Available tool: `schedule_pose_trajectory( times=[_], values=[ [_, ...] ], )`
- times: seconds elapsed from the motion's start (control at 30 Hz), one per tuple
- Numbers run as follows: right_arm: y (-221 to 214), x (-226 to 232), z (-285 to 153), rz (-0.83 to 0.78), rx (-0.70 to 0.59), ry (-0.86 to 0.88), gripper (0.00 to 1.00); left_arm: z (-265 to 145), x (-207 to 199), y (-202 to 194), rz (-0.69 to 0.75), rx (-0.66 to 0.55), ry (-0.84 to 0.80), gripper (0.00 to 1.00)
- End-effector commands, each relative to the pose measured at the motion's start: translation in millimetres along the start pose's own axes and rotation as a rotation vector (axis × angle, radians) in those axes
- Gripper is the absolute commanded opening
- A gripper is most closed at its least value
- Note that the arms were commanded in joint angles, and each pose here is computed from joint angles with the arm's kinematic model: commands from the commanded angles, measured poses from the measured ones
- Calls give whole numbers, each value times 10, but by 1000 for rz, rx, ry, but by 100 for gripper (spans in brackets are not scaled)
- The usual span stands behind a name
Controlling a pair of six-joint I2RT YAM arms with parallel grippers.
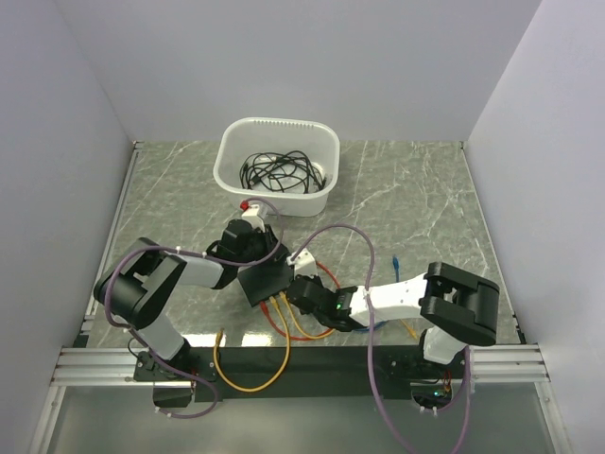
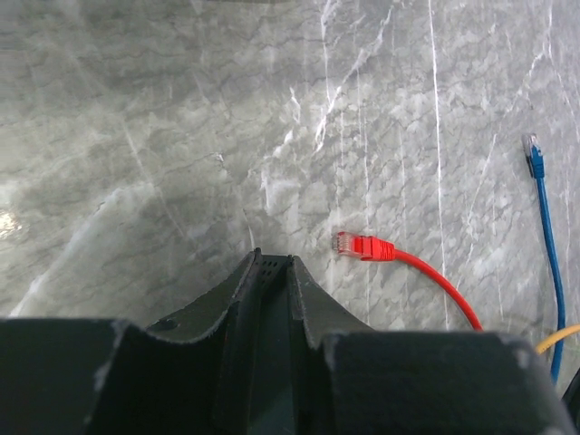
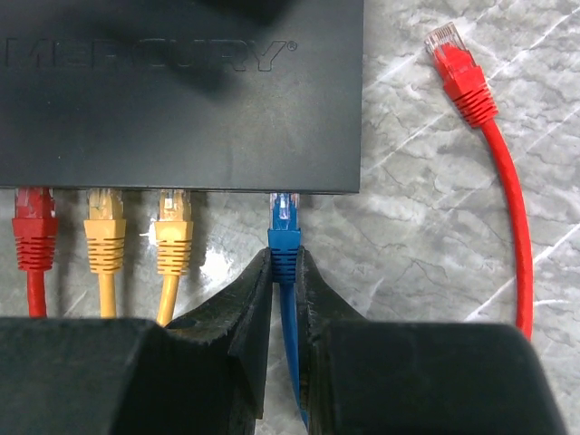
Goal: Insert the plug into the switch port
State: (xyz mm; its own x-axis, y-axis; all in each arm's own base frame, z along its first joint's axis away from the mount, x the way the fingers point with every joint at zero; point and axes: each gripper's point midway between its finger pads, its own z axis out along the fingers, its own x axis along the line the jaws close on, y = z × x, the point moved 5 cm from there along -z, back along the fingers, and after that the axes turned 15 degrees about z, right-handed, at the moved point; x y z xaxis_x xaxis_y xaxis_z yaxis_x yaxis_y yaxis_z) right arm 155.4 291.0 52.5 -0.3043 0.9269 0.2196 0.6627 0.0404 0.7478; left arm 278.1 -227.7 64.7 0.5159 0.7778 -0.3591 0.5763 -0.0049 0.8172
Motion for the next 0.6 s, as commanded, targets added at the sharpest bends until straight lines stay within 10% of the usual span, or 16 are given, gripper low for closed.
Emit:
schedule_pose_trajectory(
  times=[0.0, 0.57],
  values=[
    [342, 201, 76, 99, -154, 30, 0, -125, -94, -302, -32, 127, -40, 22],
    [411, 128, -1, 107, -207, 42, 0, -255, -80, -536, -75, 164, -47, 22]
  ],
)
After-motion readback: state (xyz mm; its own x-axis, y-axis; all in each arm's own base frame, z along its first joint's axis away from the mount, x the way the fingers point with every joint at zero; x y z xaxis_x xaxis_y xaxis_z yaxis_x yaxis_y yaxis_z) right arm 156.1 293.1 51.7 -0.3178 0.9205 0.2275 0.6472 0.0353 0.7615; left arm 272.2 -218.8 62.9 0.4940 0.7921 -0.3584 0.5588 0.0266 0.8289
